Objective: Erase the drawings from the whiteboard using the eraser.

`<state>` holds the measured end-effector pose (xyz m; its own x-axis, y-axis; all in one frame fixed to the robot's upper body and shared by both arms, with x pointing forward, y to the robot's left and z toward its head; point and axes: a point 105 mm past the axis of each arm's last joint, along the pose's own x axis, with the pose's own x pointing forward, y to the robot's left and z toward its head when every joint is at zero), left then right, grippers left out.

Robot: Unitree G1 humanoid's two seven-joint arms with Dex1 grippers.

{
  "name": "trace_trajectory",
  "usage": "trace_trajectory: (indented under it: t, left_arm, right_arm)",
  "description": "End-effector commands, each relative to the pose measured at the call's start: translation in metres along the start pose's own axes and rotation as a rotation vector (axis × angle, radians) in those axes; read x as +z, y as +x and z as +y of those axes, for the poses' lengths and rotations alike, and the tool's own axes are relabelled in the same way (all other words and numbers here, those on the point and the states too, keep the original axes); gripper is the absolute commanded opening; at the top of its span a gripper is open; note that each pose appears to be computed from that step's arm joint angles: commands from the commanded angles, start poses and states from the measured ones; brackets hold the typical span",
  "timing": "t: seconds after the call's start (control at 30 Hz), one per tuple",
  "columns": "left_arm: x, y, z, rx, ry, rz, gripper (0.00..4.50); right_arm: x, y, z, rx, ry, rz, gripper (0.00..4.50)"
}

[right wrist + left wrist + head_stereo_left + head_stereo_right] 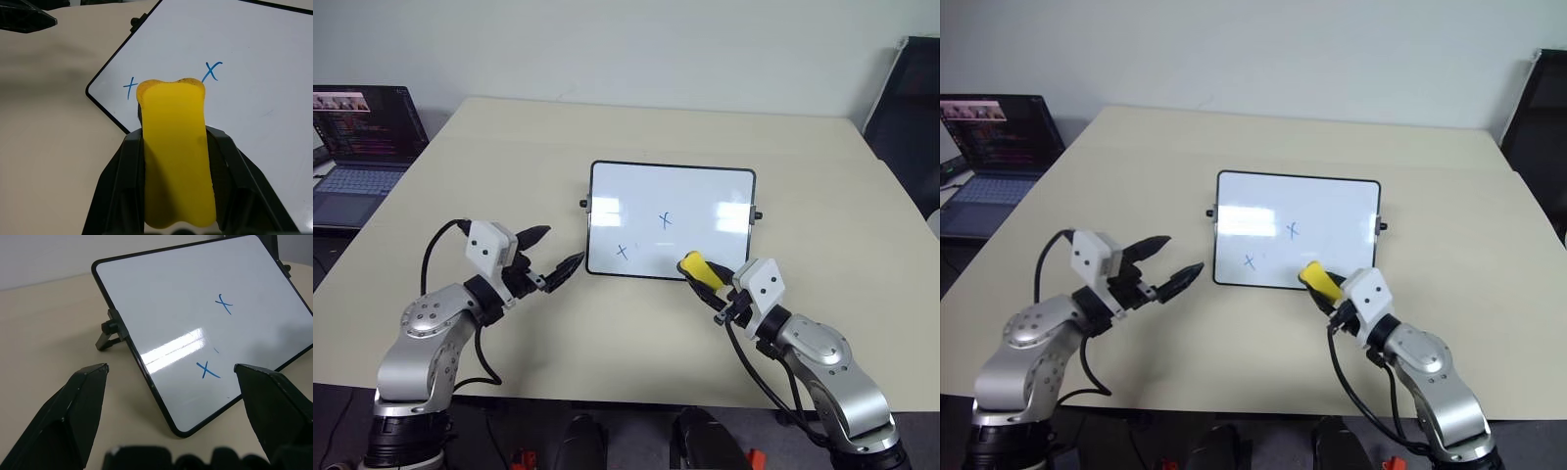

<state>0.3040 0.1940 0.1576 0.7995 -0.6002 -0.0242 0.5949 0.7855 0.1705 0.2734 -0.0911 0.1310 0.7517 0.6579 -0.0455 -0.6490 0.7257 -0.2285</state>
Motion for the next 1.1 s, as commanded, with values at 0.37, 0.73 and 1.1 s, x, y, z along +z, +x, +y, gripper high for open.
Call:
trace_trajectory:
  t: [0.37, 0.73, 1.1]
  left_arm:
    - [0.025, 0.014, -0.016, -0.123, 0.086, -0.045, 4.50]
    - [0.030, 0.026, -0.032, -0.227, 0.120, -0.017, 4.50]
    - [0.025, 0.028, -0.032, -0.223, 0.112, -0.019, 4.50]
  right_arm:
    - [0.025, 0.020, -0.003, 0.016, -0.122, -0.038, 1.32]
    - [0.040, 0.095, -0.038, -0.090, -0.341, 0.050, 1.32]
    - [-0.006, 0.083, -0.044, 0.035, -0.353, 0.323, 1.32]
